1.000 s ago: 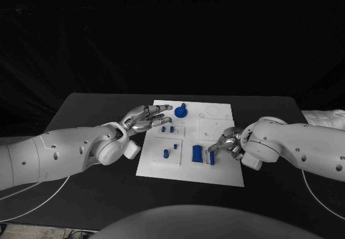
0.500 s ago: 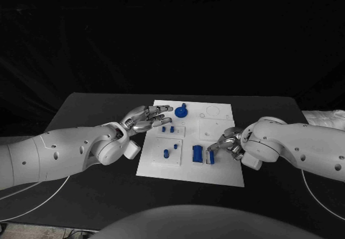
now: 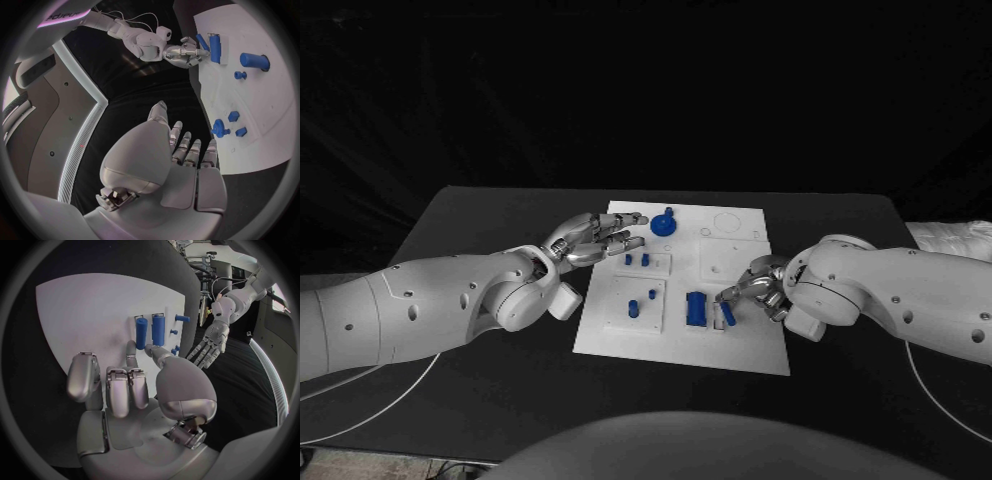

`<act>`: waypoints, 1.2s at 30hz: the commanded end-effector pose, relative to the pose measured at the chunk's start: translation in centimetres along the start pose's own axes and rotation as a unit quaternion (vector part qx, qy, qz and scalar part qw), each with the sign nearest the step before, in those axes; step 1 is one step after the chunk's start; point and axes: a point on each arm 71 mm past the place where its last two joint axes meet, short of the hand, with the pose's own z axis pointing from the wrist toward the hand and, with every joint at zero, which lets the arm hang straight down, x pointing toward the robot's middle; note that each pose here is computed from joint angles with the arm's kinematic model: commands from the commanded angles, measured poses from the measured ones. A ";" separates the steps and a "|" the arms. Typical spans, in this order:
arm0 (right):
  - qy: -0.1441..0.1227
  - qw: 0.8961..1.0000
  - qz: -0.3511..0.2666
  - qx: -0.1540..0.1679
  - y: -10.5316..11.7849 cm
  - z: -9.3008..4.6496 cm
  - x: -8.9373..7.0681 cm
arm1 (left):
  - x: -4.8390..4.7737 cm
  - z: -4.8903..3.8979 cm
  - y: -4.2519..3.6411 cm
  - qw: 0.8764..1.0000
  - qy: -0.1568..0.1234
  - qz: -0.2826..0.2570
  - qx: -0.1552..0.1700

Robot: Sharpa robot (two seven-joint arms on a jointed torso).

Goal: Assemble the parts on the task board

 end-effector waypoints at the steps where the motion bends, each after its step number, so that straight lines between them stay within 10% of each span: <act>1: -0.001 1.000 0.001 -0.004 0.0 0.0 0.1 | 0.27 0.10 -0.07 1.000 0.011 -0.005 0.002; 36: 0.002 1.000 0.005 -0.008 0.1 -0.2 0.4 | 0.28 0.07 0.20 1.000 0.016 -0.003 -0.005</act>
